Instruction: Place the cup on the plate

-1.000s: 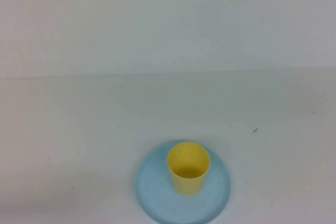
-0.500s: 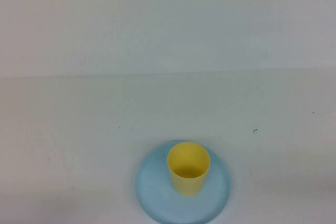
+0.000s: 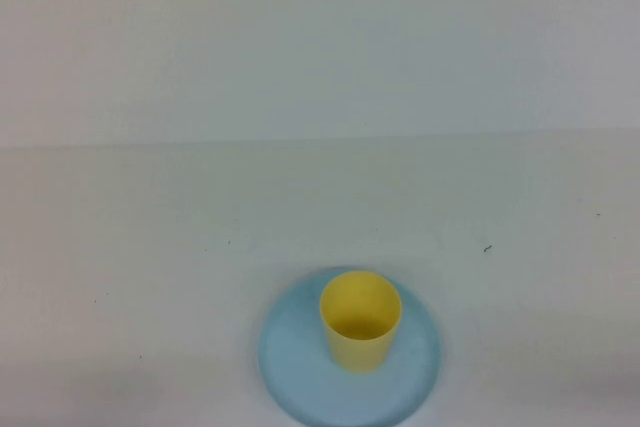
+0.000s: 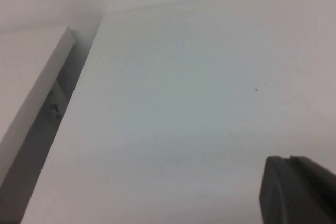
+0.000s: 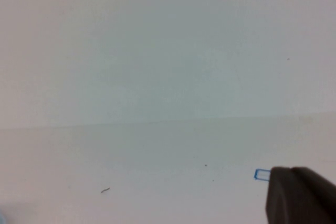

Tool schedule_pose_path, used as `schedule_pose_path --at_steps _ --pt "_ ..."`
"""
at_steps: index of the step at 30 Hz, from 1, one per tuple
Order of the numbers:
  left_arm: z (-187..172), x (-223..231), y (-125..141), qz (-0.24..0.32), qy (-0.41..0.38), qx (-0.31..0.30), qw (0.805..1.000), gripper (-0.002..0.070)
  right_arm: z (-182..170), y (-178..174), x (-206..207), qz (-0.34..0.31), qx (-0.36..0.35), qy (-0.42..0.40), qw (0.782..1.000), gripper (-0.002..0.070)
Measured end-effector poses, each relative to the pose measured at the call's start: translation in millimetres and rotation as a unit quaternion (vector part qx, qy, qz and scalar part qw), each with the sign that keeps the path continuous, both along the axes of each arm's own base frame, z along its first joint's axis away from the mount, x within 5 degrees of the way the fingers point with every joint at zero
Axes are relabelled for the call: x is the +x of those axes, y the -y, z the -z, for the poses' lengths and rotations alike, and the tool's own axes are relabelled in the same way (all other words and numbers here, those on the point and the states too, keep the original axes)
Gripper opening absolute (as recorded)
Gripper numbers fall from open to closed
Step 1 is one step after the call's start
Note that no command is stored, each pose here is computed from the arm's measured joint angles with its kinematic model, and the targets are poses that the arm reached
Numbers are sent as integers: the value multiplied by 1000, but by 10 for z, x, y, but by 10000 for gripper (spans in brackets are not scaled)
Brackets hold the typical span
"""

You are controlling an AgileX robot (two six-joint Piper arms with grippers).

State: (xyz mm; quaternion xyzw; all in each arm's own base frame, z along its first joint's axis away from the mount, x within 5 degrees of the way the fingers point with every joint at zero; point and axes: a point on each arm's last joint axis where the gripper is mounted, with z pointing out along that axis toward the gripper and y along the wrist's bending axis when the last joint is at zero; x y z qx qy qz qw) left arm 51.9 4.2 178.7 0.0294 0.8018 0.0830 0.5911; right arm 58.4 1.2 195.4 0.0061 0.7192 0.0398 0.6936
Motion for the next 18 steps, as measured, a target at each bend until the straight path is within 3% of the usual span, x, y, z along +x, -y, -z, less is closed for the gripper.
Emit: schedule_pose_path --at_steps 18 --pt "0 0 1 2 -1 6 1000 0 276 54 -67 28 -74 -149 986 1"
